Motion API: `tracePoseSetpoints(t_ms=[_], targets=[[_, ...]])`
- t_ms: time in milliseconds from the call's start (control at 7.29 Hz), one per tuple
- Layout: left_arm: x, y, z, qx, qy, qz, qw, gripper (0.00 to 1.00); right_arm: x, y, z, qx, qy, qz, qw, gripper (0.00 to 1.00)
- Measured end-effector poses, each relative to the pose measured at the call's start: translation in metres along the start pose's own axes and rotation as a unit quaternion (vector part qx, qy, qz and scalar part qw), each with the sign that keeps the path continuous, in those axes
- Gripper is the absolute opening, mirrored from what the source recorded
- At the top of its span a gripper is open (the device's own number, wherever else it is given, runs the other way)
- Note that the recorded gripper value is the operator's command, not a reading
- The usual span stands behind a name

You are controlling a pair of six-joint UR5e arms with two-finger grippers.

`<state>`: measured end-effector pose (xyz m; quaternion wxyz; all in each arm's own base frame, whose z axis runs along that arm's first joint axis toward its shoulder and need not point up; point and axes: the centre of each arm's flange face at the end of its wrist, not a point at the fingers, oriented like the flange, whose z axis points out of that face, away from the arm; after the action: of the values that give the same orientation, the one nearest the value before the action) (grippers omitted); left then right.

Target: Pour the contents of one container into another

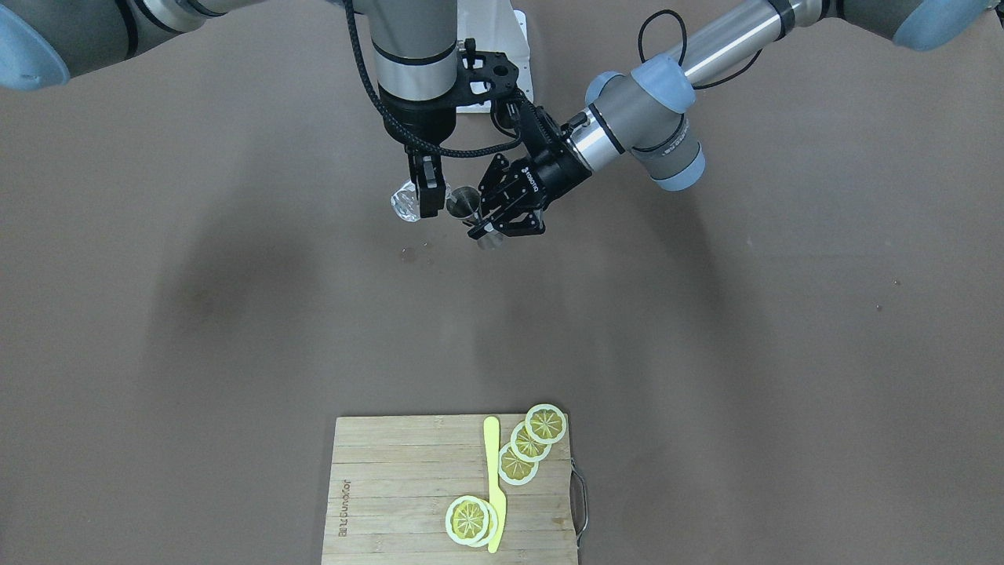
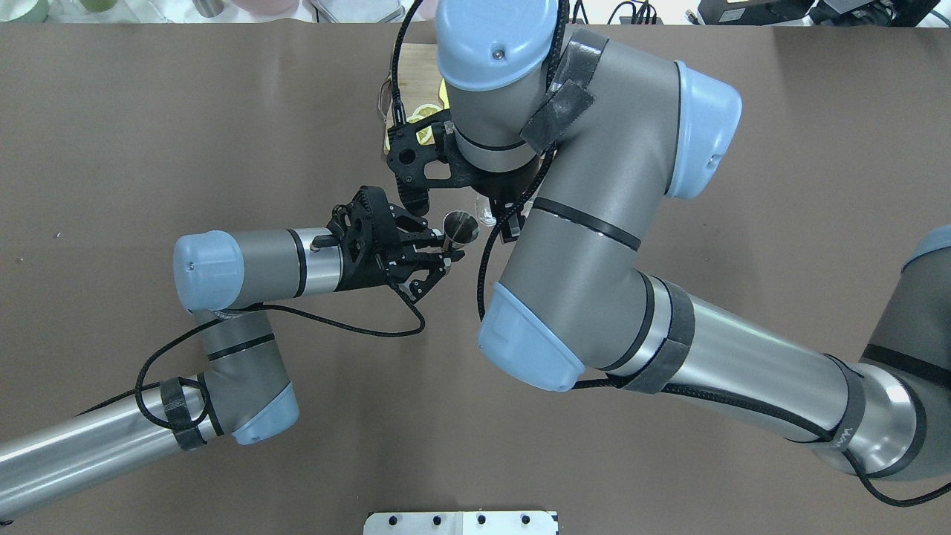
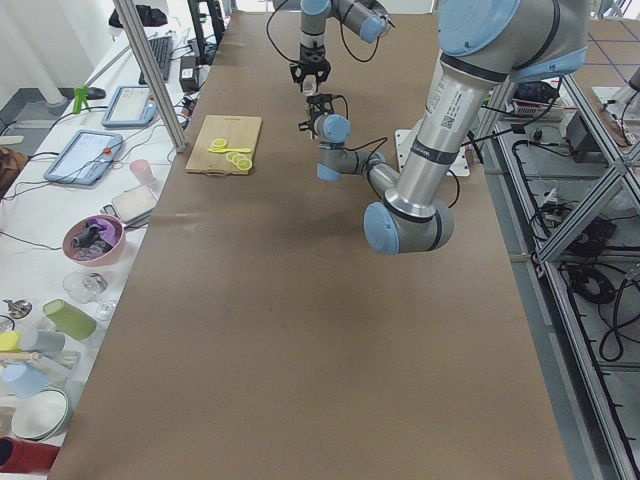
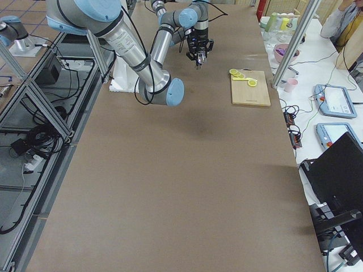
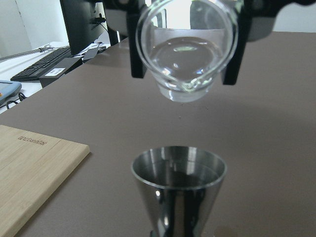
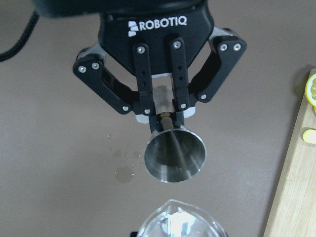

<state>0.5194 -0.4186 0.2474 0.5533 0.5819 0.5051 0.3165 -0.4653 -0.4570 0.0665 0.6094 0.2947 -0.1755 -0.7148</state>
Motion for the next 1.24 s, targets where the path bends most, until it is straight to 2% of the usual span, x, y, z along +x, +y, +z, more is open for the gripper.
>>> tracePoseSetpoints(t_ms=[412, 1235], targets=[[0.000, 0.001, -0.002, 0.004, 0.001, 0.001, 1.0000, 0.00, -0.003, -0.006, -0.001, -0.019, 0.001, -0.020, 0.9996, 0.00], [0.002, 0.004, 0.002, -0.001, 0.002, 0.000, 1.0000, 0.00, 0.004, -0.027, -0.005, -0.025, -0.004, -0.034, 0.9991, 0.00]])
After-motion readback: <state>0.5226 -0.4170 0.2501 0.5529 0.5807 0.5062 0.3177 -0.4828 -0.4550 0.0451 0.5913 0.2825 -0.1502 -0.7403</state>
